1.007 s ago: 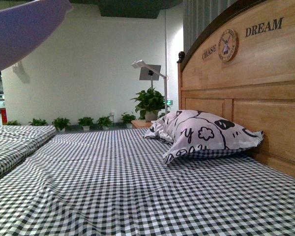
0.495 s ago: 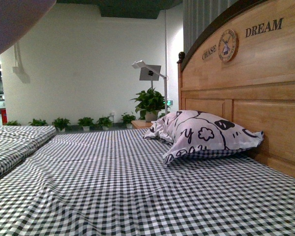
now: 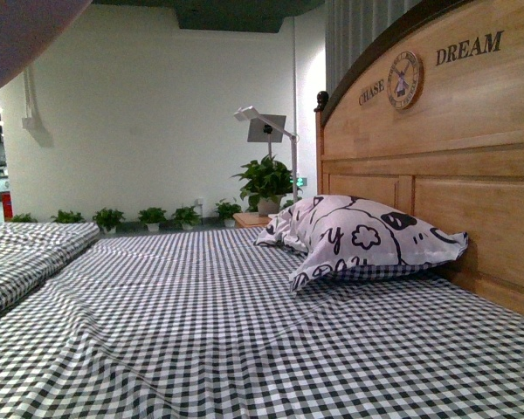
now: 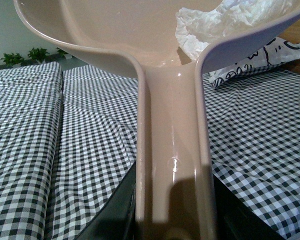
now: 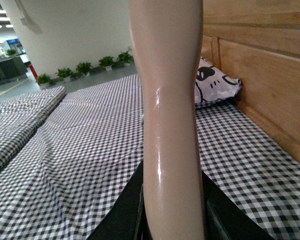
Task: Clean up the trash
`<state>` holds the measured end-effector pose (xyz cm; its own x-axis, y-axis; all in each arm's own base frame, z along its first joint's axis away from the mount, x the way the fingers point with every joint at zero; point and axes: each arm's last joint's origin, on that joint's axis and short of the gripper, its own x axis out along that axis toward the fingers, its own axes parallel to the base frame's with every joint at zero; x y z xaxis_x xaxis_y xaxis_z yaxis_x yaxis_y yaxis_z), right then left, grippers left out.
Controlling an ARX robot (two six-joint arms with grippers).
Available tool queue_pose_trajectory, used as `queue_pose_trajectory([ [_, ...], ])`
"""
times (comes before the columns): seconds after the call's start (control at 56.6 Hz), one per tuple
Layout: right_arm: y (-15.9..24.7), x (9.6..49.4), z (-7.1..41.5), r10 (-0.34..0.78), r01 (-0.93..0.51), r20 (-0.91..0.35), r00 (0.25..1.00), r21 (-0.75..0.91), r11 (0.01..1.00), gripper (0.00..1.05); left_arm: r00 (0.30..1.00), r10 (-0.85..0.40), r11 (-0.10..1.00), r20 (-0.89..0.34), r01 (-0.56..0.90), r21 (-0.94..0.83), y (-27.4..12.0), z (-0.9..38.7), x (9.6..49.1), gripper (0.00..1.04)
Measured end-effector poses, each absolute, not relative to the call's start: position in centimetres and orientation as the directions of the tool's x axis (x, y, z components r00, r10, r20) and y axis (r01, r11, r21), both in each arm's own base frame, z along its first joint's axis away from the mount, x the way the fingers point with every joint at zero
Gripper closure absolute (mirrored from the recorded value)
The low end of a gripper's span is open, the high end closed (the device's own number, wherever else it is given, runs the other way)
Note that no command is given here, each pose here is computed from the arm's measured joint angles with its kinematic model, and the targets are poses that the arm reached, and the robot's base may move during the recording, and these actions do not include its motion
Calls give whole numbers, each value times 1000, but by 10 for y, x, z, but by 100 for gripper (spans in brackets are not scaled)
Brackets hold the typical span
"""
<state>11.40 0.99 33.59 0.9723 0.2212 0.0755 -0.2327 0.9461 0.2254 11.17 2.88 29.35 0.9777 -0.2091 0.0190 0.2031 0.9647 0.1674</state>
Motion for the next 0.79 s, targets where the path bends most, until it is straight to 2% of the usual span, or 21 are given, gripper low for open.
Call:
queue_pose_trajectory([
  [0.795,10,114,336,221,-233,76,972,224,947,85,978,-209,965,19,203,167,29,294,112,78],
])
